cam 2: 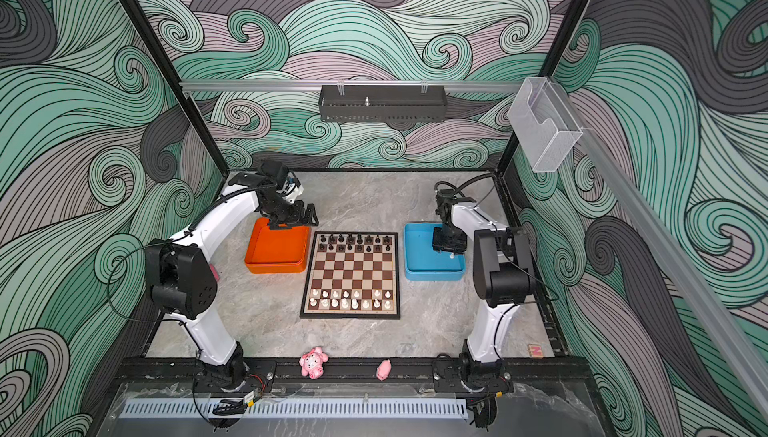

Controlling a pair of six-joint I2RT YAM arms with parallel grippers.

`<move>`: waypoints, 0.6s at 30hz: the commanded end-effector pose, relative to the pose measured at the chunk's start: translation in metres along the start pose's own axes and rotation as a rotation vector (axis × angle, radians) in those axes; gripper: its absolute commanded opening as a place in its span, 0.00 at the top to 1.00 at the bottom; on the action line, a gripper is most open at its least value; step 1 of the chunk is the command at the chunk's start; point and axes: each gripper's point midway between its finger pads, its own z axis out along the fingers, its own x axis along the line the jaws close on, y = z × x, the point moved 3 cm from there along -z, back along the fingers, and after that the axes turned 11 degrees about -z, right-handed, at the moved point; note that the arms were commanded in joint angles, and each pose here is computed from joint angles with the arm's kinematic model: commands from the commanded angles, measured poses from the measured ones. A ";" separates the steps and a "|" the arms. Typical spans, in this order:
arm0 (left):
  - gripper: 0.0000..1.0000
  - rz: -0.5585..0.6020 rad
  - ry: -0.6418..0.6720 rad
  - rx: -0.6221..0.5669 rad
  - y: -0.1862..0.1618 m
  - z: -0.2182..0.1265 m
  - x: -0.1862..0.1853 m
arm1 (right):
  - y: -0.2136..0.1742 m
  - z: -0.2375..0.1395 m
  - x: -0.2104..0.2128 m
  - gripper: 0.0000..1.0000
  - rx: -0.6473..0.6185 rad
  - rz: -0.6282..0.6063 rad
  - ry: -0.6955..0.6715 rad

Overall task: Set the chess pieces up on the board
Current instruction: 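Lower the right gripper onto the last white pawn in the blue bin and close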

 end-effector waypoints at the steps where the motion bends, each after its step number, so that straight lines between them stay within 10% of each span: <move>1: 0.01 -0.015 0.014 0.003 0.005 -0.005 0.001 | 0.001 0.001 -0.006 0.54 0.011 0.012 -0.018; 18: 0.01 -0.022 0.003 0.014 0.007 -0.001 -0.001 | -0.010 0.005 -0.014 0.71 0.033 0.034 -0.026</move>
